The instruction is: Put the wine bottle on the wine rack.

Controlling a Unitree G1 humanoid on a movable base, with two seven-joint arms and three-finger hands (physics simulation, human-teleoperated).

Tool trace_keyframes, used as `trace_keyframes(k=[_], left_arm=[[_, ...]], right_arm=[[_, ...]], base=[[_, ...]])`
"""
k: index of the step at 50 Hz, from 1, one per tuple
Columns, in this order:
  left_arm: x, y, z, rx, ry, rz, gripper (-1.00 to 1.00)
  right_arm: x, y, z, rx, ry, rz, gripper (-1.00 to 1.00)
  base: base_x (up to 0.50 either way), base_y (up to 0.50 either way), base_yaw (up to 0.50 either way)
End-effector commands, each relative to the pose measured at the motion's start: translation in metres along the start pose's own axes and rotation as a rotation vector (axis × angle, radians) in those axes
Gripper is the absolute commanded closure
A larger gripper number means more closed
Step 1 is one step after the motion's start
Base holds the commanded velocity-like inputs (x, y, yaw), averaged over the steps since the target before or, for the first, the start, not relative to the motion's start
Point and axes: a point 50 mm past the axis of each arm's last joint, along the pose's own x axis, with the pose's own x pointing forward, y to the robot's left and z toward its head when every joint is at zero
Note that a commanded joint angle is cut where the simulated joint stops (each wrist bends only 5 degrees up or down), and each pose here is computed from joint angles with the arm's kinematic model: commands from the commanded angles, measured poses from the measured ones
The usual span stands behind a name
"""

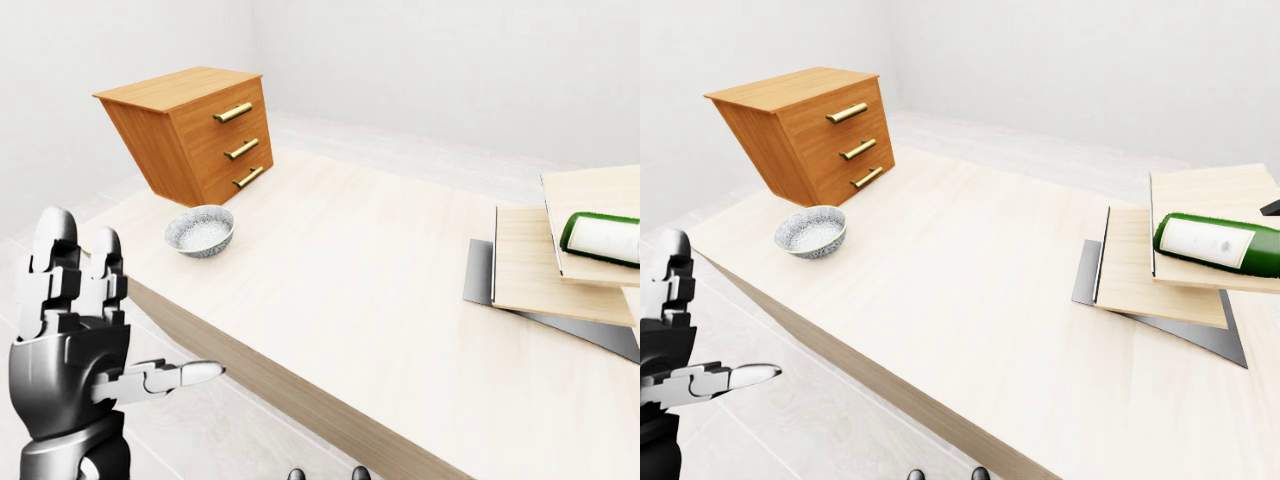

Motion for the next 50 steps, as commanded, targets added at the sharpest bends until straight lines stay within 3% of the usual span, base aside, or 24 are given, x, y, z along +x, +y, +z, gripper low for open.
trace_keyframes(k=[1,18,34,50], left_arm=[[0.0,0.0,0.0,-0.001,0.001,-0.002,-1.0],[-0.001,0.0,-0.004,-0.005,0.02,-0.004,-1.0],[0.0,-0.004,0.003,0.0,-0.01,-0.009,-1.0],[0.0,-0.006,0.007,0.003,-0.026,-0.013,-1.0]], right_arm=[[0.0,-0.004,0.017,-0.022,-0.038,-0.006,-1.0],[-0.006,-0.014,0.044,-0.074,-0.103,0.001,-1.0],[-0.014,-0.014,0.089,-0.14,-0.247,0.028,-1.0],[-0.015,0.005,0.128,-0.197,-0.376,0.095,-1.0]], base=[[0.0,0.0,0.0],[0.0,0.0,0.0],[0.0,0.0,0.0],[0.0,0.0,0.0]])
